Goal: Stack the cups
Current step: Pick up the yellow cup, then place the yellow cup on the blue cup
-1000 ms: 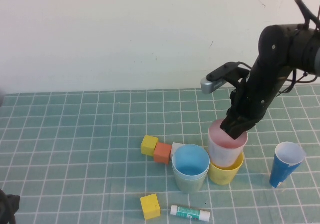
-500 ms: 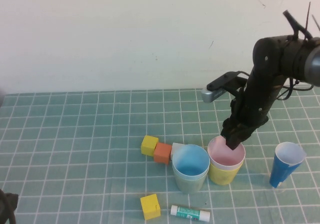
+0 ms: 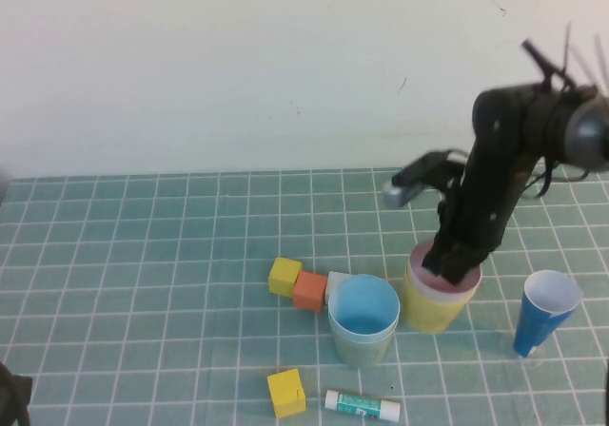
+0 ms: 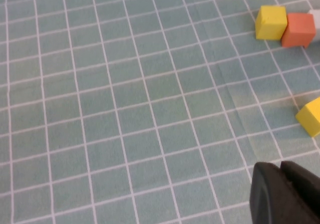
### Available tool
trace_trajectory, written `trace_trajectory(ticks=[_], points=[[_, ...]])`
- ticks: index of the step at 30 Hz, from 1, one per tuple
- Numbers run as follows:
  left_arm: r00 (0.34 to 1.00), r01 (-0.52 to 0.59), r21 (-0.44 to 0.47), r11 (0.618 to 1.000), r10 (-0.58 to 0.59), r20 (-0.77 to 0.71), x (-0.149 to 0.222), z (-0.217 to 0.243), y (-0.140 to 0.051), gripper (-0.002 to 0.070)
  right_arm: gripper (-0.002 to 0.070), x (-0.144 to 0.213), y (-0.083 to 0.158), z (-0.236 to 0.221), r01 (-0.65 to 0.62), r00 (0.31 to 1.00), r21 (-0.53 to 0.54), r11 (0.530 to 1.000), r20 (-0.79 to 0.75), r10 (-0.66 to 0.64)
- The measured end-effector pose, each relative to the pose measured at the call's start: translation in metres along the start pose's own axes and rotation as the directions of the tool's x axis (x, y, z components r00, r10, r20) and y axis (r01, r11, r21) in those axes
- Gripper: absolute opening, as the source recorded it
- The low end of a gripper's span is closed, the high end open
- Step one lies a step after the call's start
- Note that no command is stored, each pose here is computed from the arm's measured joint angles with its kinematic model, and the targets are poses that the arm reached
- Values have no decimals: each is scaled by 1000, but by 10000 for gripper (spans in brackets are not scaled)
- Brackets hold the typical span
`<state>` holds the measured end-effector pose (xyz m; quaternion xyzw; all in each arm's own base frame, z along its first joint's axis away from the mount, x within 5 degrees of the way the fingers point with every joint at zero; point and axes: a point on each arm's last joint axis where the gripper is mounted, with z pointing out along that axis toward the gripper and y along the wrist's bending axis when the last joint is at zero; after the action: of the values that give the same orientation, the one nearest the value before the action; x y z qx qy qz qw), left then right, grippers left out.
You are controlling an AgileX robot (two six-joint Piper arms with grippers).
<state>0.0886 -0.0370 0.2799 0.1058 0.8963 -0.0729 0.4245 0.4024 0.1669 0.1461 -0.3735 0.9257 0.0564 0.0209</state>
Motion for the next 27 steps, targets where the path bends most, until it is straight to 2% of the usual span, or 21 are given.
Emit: trace_trajectory(ticks=[8, 12, 16, 21, 27], points=[[1000, 15, 6, 1000, -15, -21, 2, 0, -1, 0, 33, 15, 22, -127, 59, 979, 89, 994, 188, -74], [1000, 18, 8, 1000, -18, -23, 2, 0, -1, 0, 33, 24, 39, -154, 131, 963, 43, 990, 232, -137], [1000, 18, 12, 1000, -17, -26, 2, 0, -1, 0, 32, 15, 59, -150, 213, 945, 10, 977, 252, -209], [999, 26, 20, 999, -26, -32, 3, 0, -2, -1, 32, -7, 85, -123, 310, 917, 10, 951, 261, -301], [998, 37, 23, 999, -36, -48, 4, 0, -2, -1, 34, -21, 91, -79, 335, 927, 9, 942, 172, -332]])
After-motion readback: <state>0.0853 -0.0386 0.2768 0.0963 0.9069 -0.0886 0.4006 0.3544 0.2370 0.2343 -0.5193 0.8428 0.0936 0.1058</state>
